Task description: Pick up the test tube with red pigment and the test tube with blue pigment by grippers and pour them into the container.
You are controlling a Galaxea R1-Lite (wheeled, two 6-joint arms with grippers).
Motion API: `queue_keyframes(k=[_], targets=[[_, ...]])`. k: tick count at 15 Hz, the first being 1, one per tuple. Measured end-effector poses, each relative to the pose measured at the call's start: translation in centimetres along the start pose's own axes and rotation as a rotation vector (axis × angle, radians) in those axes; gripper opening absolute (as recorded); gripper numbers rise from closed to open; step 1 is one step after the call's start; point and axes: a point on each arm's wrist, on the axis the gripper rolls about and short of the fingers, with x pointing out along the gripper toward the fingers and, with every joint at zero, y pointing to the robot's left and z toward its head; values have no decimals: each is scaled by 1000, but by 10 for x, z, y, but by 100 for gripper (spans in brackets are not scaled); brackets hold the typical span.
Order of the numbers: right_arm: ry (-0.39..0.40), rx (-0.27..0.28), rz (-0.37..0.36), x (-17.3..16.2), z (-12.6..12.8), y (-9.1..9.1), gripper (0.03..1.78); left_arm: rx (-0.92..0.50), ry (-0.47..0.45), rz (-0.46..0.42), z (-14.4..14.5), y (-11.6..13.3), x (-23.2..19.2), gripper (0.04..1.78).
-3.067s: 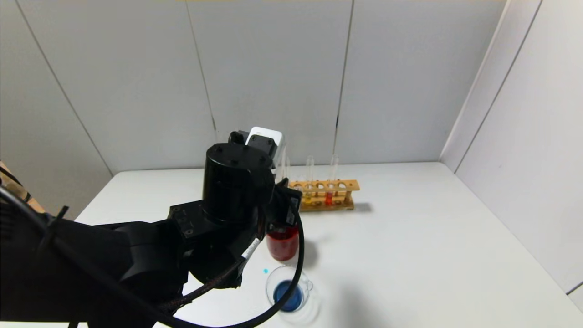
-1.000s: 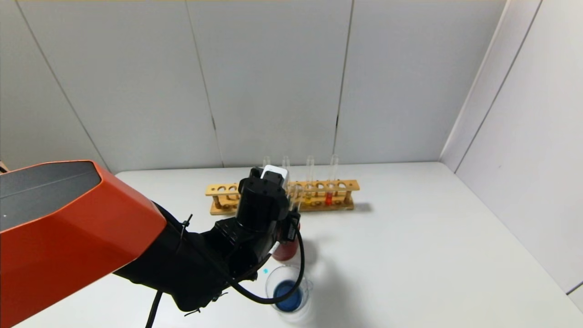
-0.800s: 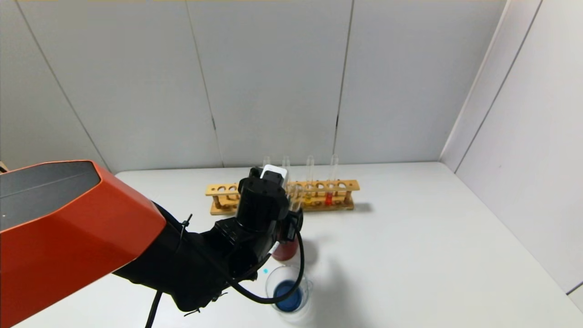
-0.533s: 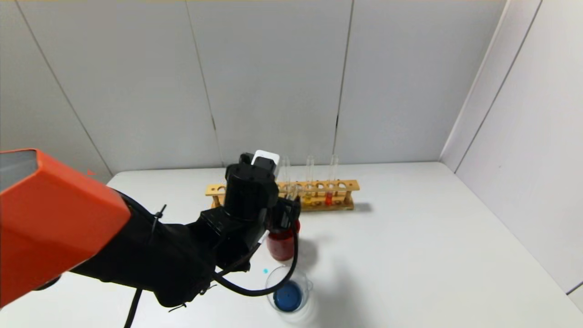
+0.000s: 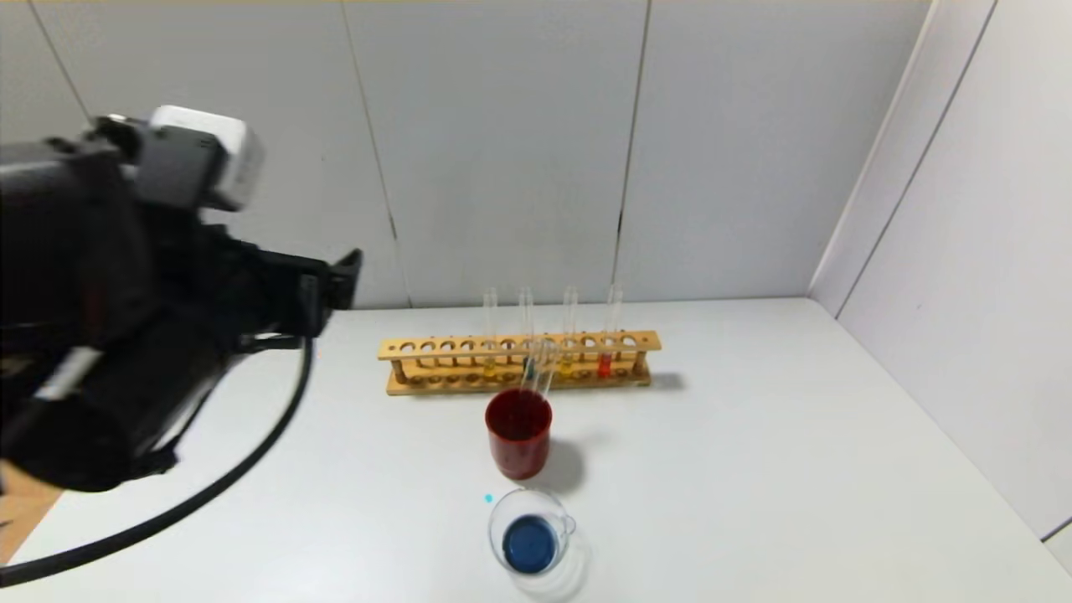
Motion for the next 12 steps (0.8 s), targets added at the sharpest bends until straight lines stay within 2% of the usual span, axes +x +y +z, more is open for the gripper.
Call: queue_keyframes(k=[3, 6, 9, 12], targets=[[0, 0, 0, 0, 0, 0, 175, -29, -24, 149, 6, 72, -59, 175], [0, 0, 0, 0, 0, 0, 175, -37, -7, 323, -15, 123, -122, 175], [0, 0, 0, 0, 0, 0, 175, -73, 35, 479, -43, 140, -174, 175], [0, 0, 0, 0, 0, 0, 175, -129, 1, 528, -63, 138, -208, 175]])
